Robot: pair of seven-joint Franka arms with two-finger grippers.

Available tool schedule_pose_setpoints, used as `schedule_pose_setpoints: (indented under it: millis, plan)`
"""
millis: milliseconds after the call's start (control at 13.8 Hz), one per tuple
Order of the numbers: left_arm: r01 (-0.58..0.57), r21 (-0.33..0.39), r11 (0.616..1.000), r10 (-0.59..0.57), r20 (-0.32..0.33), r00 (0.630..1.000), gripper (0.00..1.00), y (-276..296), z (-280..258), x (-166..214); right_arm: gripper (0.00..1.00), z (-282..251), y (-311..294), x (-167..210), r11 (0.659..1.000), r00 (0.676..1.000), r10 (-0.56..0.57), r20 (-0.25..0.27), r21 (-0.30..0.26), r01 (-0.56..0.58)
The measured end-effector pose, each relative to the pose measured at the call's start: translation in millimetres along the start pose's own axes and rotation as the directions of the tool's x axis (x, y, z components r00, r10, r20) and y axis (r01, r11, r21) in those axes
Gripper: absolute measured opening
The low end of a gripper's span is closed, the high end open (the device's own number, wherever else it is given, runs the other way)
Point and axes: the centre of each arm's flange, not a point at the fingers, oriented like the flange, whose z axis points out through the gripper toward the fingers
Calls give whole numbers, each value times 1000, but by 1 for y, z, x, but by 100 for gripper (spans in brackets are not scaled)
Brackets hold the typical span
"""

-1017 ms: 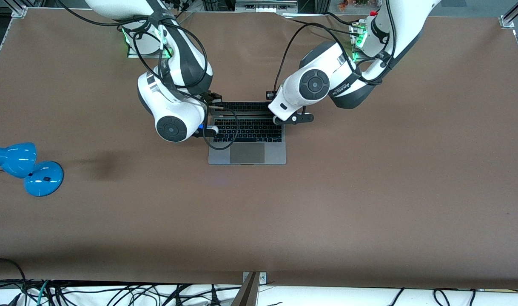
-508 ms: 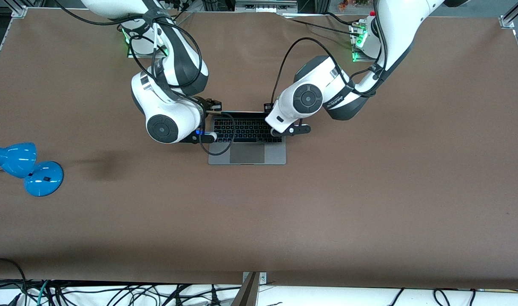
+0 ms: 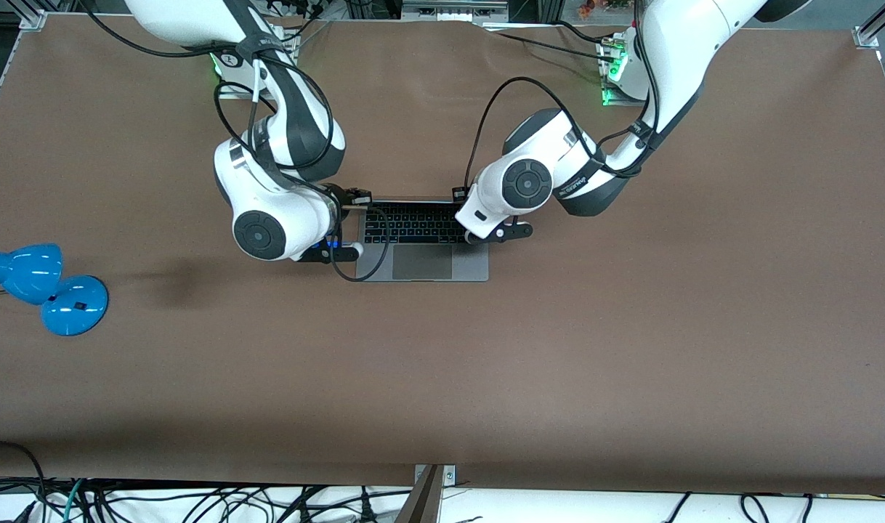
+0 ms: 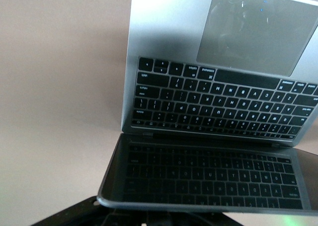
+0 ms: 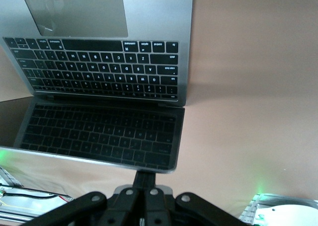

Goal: Close laptop with both arms from behind
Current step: 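Push the screen back with both grippers, tilting it toward the keyboard, then press the screen down flat onto the keyboard with both grippers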

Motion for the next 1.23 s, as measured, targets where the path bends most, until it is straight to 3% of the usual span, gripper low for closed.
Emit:
schedule_pose_setpoints:
  millis: [1235]
  plan:
    - [51, -4, 999, -51, -48, 998, 1, -6, 16, 64, 1, 7, 9, 52, 998, 989, -51, -140, 29, 55]
